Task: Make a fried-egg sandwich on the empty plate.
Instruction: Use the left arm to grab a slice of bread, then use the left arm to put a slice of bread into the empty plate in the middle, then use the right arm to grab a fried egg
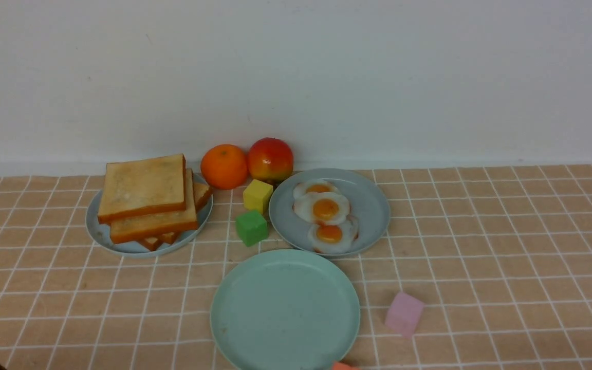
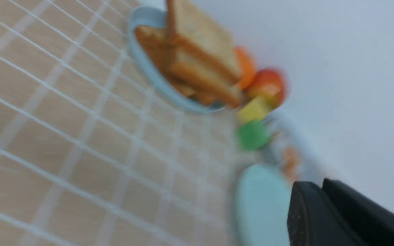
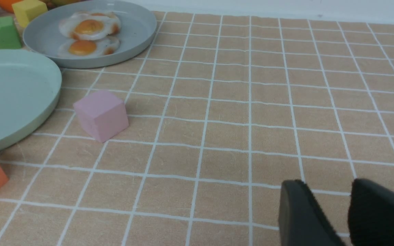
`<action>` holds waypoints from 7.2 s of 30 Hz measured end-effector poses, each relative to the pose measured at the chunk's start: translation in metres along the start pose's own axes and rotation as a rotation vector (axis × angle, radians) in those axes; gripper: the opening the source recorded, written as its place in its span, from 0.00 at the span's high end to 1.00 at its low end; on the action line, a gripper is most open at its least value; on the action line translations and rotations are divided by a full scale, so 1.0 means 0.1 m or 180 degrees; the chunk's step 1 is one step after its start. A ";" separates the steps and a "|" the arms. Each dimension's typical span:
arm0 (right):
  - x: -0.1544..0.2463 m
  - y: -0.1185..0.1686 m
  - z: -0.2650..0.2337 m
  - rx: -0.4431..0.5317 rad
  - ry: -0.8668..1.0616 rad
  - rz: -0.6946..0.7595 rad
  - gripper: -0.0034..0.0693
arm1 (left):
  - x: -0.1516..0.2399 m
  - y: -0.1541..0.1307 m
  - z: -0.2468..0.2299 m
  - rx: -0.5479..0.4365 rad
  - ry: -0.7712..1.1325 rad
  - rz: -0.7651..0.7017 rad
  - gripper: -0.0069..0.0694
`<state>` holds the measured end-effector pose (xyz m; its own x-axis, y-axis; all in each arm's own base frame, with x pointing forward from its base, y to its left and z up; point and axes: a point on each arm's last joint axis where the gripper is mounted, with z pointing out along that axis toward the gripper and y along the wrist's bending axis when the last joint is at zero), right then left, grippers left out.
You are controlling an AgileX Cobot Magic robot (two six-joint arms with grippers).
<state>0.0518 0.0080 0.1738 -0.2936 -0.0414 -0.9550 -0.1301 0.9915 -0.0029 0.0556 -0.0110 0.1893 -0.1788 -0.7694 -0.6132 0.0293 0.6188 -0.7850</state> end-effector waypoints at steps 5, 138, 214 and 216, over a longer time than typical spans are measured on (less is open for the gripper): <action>0.00 0.00 0.00 0.0000 0.0000 0.0000 0.62 | -0.08 -0.05 0.00 0.0204 -0.0260 -0.0353 0.82; -1.77 0.32 -0.51 -0.1187 0.0916 0.0128 0.57 | 1.42 -1.61 2.56 0.0633 0.4092 0.4626 0.49; -1.07 0.98 4.51 -0.1517 0.2319 0.1681 0.34 | -0.32 -1.44 0.36 0.1316 0.1236 0.2543 0.93; -1.06 0.99 4.50 -0.1545 0.2365 0.1666 0.35 | -0.32 -1.44 0.36 0.1320 0.1232 0.2541 0.93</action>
<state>0.4958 0.1657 0.1416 -0.9135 0.1519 -0.3774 -0.1378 0.7574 0.6383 0.0930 -0.0813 0.3190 -0.2642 0.0021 -0.9645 0.6120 0.7732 -0.1660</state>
